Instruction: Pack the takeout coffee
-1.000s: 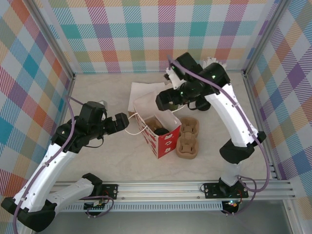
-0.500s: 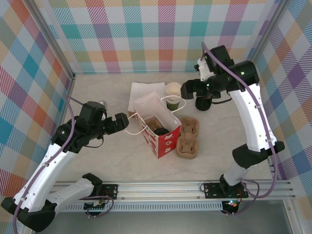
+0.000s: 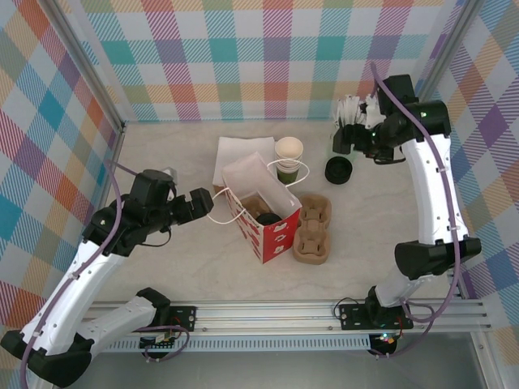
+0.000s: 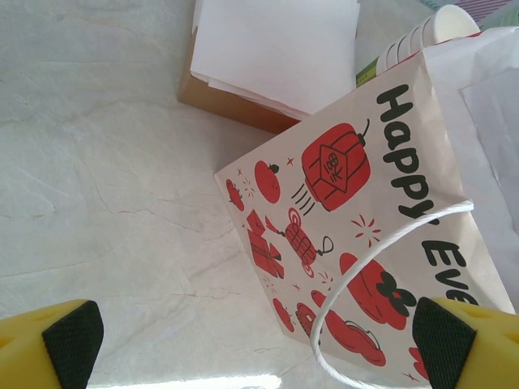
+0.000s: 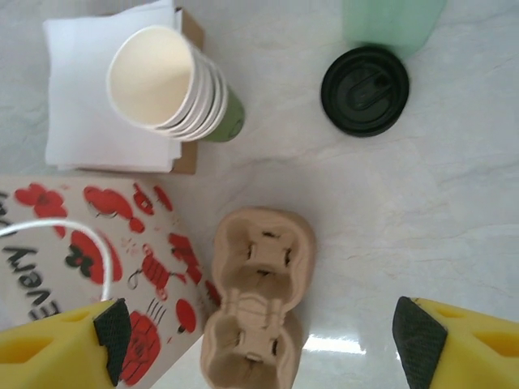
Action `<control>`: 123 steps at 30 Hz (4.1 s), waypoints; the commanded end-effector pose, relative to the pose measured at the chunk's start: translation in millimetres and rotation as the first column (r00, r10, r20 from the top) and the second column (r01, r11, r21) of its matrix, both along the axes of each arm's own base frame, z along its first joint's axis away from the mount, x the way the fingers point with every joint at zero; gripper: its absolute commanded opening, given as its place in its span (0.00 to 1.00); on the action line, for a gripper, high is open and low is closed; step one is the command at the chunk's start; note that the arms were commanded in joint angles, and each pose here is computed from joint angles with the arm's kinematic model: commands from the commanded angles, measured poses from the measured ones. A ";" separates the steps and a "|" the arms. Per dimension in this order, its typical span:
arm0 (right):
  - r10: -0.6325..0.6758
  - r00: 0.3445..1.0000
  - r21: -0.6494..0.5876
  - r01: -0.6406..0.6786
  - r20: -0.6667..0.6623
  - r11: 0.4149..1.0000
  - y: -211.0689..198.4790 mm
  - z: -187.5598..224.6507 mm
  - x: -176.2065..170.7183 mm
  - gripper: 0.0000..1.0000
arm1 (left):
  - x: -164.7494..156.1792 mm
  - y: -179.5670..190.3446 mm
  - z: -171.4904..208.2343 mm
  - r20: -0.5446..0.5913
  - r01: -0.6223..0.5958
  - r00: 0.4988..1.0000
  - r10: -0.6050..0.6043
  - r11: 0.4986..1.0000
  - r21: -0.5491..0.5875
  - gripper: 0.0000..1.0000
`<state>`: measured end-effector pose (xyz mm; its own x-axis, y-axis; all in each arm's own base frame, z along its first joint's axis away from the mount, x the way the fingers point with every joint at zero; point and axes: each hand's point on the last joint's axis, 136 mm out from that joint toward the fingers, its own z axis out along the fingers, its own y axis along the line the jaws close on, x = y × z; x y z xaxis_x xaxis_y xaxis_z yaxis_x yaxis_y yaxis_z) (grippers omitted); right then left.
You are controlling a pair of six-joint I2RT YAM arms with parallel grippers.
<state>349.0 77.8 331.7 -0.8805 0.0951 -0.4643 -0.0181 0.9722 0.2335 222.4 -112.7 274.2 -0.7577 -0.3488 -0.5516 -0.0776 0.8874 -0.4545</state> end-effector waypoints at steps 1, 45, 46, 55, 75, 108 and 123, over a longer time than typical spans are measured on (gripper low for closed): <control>-0.036 0.999 -0.059 0.038 0.029 0.998 -17.8 -10.5 28.3 0.81 | -5.0 8.0 -3.4 0.000 -0.025 1.000 0.025 1.000 0.008 1.00; -0.167 0.985 -0.128 0.160 -0.045 0.979 -56.4 -104.9 156.1 0.33 | -12.6 14.9 -10.5 -0.005 -0.041 0.999 0.041 0.999 0.016 1.00; -0.166 0.985 -0.127 0.159 -0.048 0.979 -56.2 -106.0 156.4 0.31 | -12.3 15.0 -10.8 -0.006 -0.042 0.999 0.042 0.999 0.018 1.00; -0.155 0.988 -0.140 0.150 -0.029 0.979 -57.7 -98.7 157.1 0.14 | -11.1 14.3 -11.2 -0.014 -0.040 0.999 0.040 0.999 0.023 1.00; -0.122 0.990 -0.110 0.130 0.077 0.985 -53.8 -32.3 122.1 0.00 | -9.1 11.0 -10.9 -0.018 -0.031 0.999 0.032 0.999 0.018 1.00; 0.206 0.899 0.243 -0.314 0.386 0.918 37.2 127.0 -53.9 0.01 | -8.0 10.4 -9.0 -0.012 -0.033 0.999 0.033 0.999 0.012 1.00; 0.402 0.786 0.457 -0.606 0.470 0.652 102.7 160.1 -116.4 0.01 | -7.6 10.5 -7.1 -0.006 -0.033 0.999 0.033 0.999 0.011 1.00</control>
<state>248.5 167.6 475.5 -0.7103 0.0172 -0.7037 -0.5705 0.5714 0.5899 214.2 -103.9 261.3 -0.7606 -0.3514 -0.5460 -0.1034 0.8957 -0.4325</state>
